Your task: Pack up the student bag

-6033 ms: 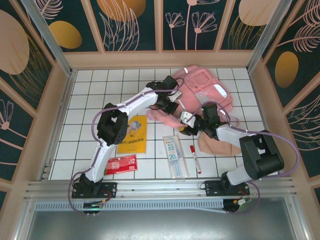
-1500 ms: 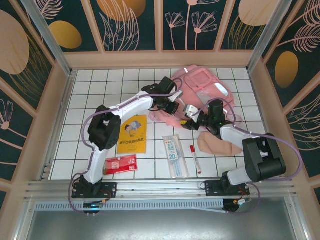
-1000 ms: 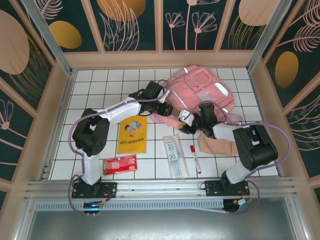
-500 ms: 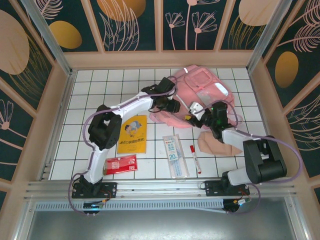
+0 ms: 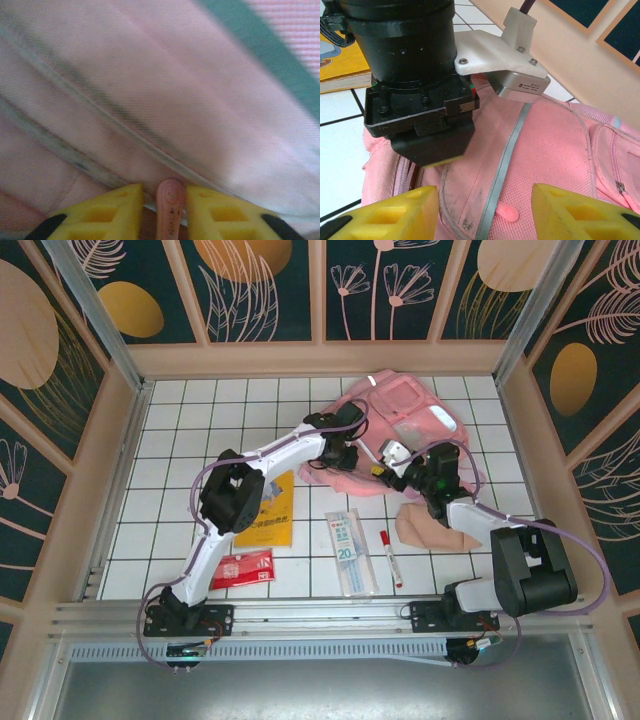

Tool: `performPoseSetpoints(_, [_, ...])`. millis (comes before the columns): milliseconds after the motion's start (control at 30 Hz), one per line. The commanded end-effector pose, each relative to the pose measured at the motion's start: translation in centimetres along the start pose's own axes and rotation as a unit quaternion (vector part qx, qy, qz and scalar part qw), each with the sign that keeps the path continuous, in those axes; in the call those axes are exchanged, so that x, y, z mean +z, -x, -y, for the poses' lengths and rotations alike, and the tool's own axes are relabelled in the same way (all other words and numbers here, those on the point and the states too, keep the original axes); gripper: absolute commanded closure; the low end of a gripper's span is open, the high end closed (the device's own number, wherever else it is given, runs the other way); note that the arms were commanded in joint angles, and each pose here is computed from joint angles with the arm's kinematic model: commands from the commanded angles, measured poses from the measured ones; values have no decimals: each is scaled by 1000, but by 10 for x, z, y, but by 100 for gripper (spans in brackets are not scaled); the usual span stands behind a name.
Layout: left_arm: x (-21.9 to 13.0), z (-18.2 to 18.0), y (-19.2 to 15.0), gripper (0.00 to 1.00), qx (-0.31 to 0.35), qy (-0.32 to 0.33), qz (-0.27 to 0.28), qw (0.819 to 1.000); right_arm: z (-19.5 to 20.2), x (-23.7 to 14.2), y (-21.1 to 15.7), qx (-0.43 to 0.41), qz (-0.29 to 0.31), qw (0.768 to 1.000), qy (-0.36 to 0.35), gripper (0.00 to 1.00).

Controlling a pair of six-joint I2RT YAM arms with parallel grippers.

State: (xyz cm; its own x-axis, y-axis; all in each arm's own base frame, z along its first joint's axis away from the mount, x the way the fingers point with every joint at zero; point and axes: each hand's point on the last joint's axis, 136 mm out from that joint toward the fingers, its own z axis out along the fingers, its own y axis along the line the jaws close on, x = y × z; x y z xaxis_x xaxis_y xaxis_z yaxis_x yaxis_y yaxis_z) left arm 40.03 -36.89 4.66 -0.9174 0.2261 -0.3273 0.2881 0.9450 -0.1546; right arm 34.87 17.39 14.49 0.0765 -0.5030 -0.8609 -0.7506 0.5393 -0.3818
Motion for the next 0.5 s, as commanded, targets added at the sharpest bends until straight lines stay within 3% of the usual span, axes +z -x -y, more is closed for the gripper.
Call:
performPoseSetpoints(0, [28, -42, -37, 78, -10, 93, -62, 994, -2, 1, 2, -10, 3, 1000, 4, 48])
performPoseSetpoints(167, [15, -25, -20, 100, -2, 52, -34, 998, -2, 1, 2, -7, 0, 1000, 7, 48])
performPoseSetpoints(267, [-5, -17, -2, 100, -3, 37, -1, 999, -8, 3, 0, 0, -6, 999, 32, 48])
performPoseSetpoints(467, [-36, -14, 21, 100, -28, 3, 36, 999, -48, 15, -10, 7, -29, 988, 149, 47])
